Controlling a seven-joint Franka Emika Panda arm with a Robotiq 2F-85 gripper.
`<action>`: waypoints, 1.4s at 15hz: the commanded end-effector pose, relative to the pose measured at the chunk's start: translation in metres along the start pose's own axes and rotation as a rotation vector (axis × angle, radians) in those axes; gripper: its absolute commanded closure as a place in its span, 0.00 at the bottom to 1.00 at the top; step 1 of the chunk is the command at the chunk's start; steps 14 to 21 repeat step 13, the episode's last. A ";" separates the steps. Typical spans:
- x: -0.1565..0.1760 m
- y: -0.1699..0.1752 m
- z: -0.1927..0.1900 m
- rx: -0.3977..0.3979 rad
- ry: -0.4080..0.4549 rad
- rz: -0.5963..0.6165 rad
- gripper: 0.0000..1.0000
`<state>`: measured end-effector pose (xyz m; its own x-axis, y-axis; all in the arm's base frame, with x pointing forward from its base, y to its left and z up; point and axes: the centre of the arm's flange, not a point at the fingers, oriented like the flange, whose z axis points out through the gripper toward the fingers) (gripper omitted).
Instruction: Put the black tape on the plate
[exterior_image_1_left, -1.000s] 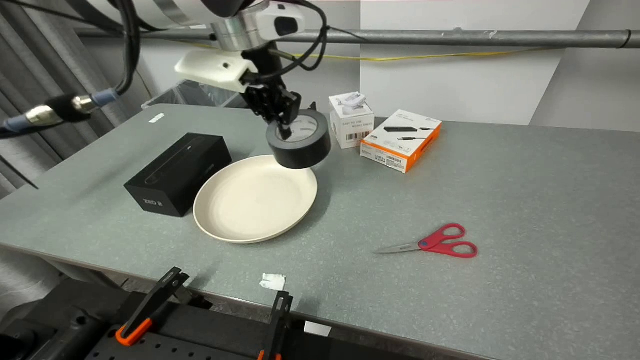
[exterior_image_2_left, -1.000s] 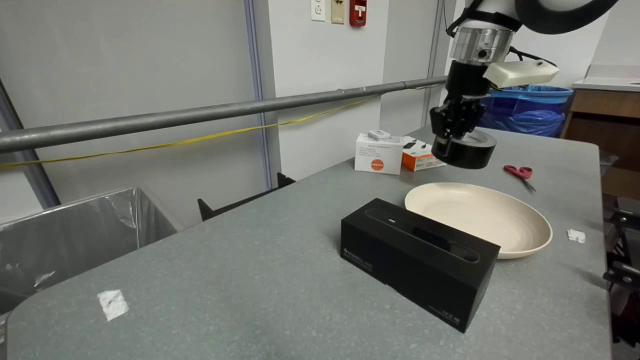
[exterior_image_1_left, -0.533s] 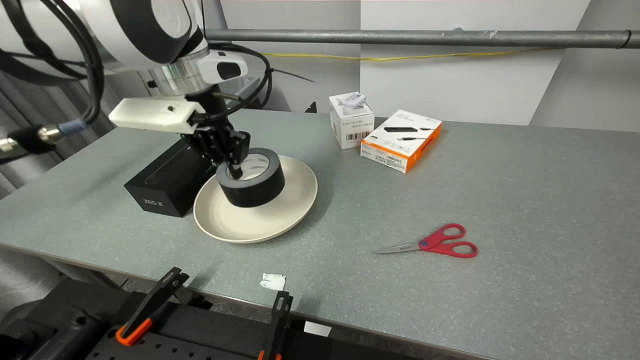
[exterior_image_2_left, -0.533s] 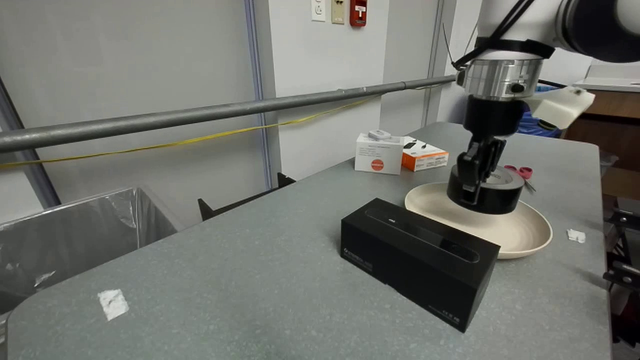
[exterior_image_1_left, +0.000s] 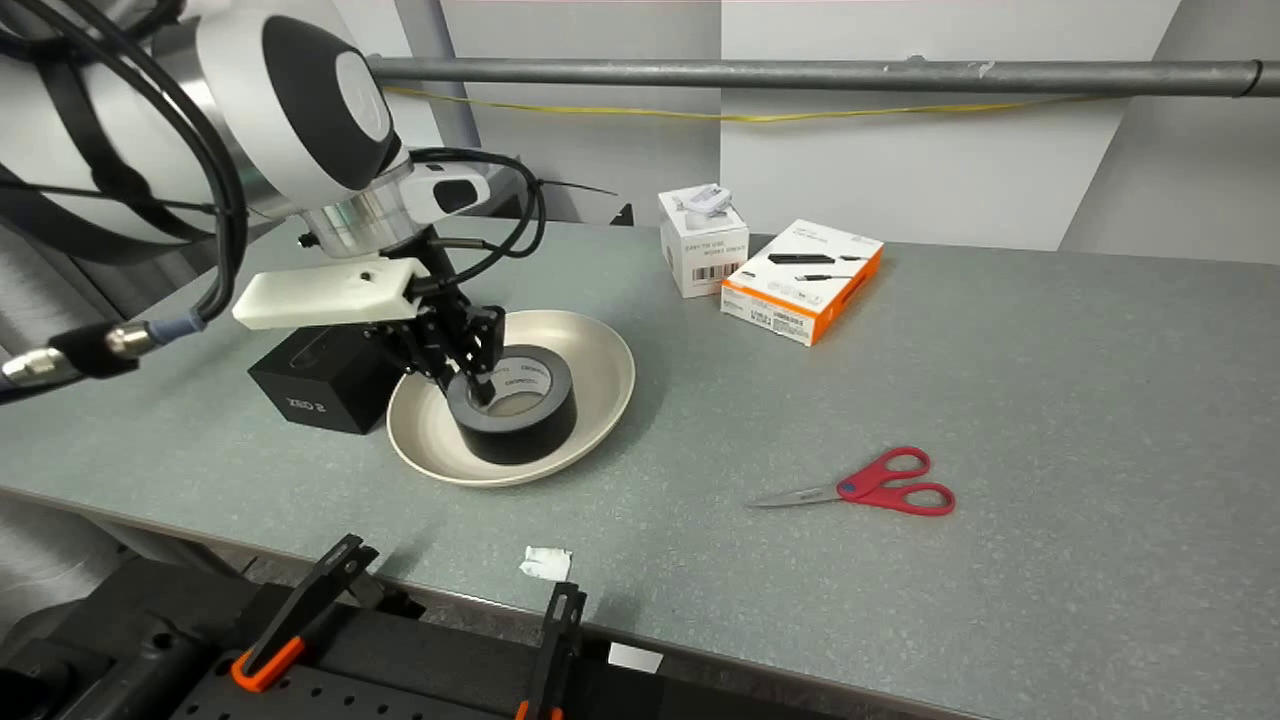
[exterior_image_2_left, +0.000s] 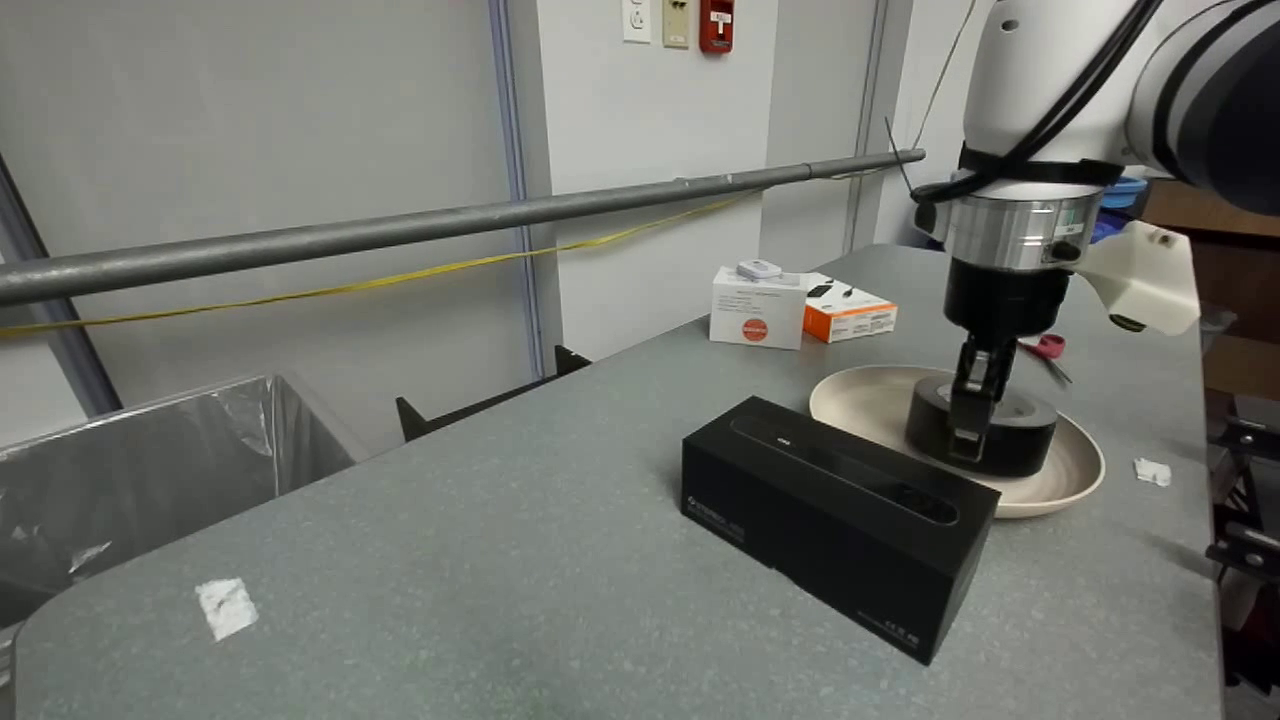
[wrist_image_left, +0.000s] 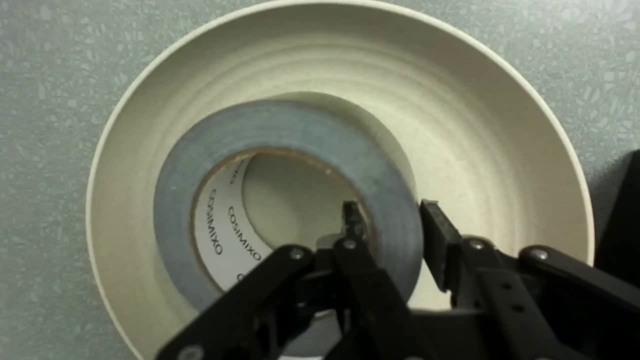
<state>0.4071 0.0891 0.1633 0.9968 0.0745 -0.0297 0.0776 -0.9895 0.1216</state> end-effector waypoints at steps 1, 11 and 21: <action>-0.007 -0.005 -0.005 -0.003 0.036 -0.024 0.34; 0.002 -0.007 -0.010 0.000 0.025 -0.018 0.00; 0.002 -0.007 -0.010 0.000 0.025 -0.017 0.00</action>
